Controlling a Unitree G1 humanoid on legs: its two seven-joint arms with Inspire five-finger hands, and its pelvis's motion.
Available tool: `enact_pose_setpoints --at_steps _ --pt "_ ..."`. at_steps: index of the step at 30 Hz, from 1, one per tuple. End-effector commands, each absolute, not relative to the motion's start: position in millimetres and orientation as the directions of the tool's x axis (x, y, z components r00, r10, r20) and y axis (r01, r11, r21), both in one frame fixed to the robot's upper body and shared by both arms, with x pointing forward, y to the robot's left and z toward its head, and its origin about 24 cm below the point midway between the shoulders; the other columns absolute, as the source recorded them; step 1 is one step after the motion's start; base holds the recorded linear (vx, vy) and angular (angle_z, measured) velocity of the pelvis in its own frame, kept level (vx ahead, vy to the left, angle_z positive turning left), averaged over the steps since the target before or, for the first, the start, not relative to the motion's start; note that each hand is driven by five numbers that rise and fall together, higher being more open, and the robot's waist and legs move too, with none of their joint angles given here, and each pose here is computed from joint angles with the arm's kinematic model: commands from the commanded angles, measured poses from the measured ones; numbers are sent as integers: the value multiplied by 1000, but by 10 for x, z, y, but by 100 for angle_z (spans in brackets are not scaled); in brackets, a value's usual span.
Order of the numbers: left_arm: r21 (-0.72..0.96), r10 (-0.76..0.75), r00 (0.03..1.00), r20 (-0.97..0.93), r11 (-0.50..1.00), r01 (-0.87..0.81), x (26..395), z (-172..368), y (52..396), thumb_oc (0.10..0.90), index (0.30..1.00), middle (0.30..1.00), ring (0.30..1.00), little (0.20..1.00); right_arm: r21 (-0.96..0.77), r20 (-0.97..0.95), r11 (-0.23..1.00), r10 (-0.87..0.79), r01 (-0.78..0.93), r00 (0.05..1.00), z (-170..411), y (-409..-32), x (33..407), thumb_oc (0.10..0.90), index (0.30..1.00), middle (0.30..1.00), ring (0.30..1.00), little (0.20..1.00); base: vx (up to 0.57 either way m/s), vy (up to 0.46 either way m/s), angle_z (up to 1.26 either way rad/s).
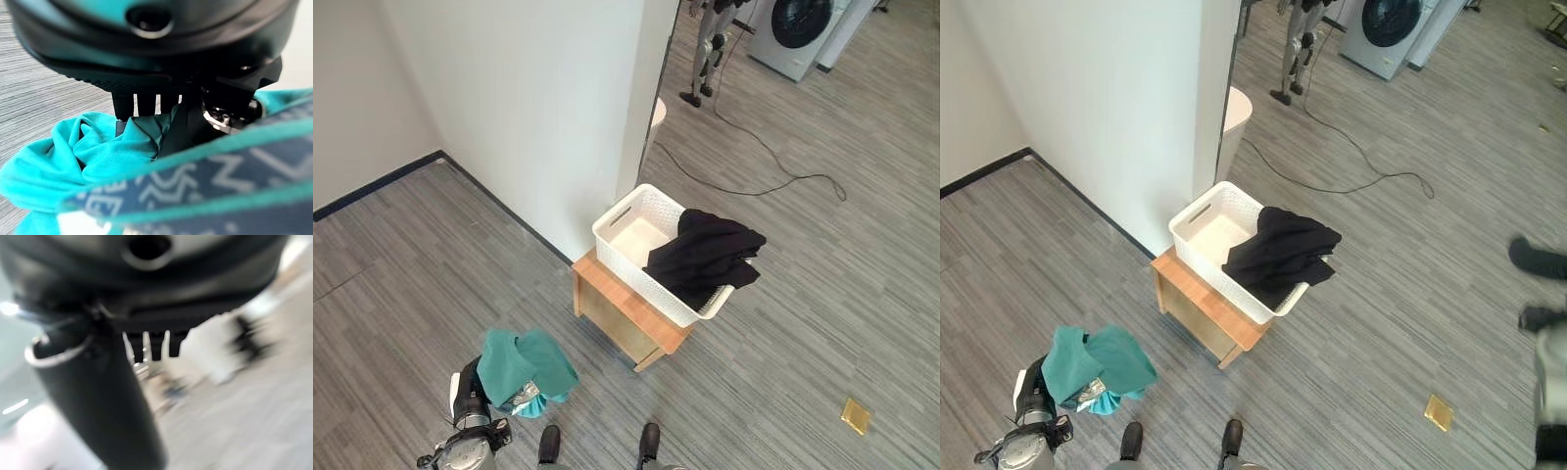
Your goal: Pick up bed clothes into laundry basket.
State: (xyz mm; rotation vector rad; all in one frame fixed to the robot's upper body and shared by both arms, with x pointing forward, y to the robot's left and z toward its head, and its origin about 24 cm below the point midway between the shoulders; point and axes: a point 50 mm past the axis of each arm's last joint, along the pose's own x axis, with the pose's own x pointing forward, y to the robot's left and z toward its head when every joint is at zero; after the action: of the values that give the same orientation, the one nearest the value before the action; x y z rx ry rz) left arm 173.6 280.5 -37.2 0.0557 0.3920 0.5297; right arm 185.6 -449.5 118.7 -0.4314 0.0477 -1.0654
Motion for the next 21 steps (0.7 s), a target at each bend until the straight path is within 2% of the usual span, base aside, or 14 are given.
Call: enact_pose_setpoints --at_steps 1,2,3,5,6,8,9,10,11,12,18,21 --pt "117 460 868 186 867 -485 2268 716 2903 400 300 300 300 300 -385 181 377 -864 842 469 1110 -4495 1828 800 900 900 900 900 -22 10 -15" --pt "105 441 861 254 872 -478 2320 879 2886 400 300 300 300 300 -421 122 377 -878 825 463 938 -4491 1785 800 900 900 900 900 -47 20 -25" --pt "57 371 825 426 899 -434 2429 1304 2772 400 300 300 300 300 -554 -1 380 -890 741 456 556 -4452 1636 800 900 900 900 900 -33 19 -33" --pt "40 328 804 496 916 -398 2469 1489 2700 400 300 300 300 300 -605 -57 386 -893 696 446 390 -4431 1570 800 900 900 900 900 -23 11 -28" --pt "-13 256 762 595 951 -309 2521 1772 2555 400 300 300 300 300 -717 -233 425 -893 552 384 -54 -4363 1330 800 900 900 900 900 -10 6 -29" --pt "-28 235 746 623 960 -279 2531 1855 2525 400 300 300 300 300 -757 -283 436 -890 486 358 -171 -4350 1255 800 900 900 900 900 19 9 -28" --pt "-48 190 710 678 975 -215 2565 2039 2415 400 300 300 300 300 -792 -423 503 -861 345 284 -509 -4211 984 800 900 900 900 900 38 20 -28" --pt "-41 163 697 698 981 -189 2590 2119 2363 400 300 300 300 300 -789 -474 530 -847 312 240 -620 -4160 867 800 900 900 900 900 32 12 -32" --pt "-41 162 696 699 981 -188 2596 2123 2362 400 300 300 300 300 -788 -475 530 -847 313 240 -621 -4160 872 800 900 900 900 900 20 22 -23" --pt "-28 115 669 734 990 -139 2636 2258 2252 400 300 300 300 300 -767 -563 589 -808 256 171 -810 -4034 657 800 900 900 900 900 10 4 -20" --pt "-12 55 623 780 997 -73 2769 2490 2055 400 300 300 300 300 -711 -662 673 -739 203 128 -1050 -3778 411 800 900 900 900 900 20 37 -21" --pt "22 68 622 780 990 -136 2924 2560 2031 400 300 300 300 300 -694 -695 705 -709 147 120 -1140 -3659 344 800 900 900 900 900 12 6 -18"
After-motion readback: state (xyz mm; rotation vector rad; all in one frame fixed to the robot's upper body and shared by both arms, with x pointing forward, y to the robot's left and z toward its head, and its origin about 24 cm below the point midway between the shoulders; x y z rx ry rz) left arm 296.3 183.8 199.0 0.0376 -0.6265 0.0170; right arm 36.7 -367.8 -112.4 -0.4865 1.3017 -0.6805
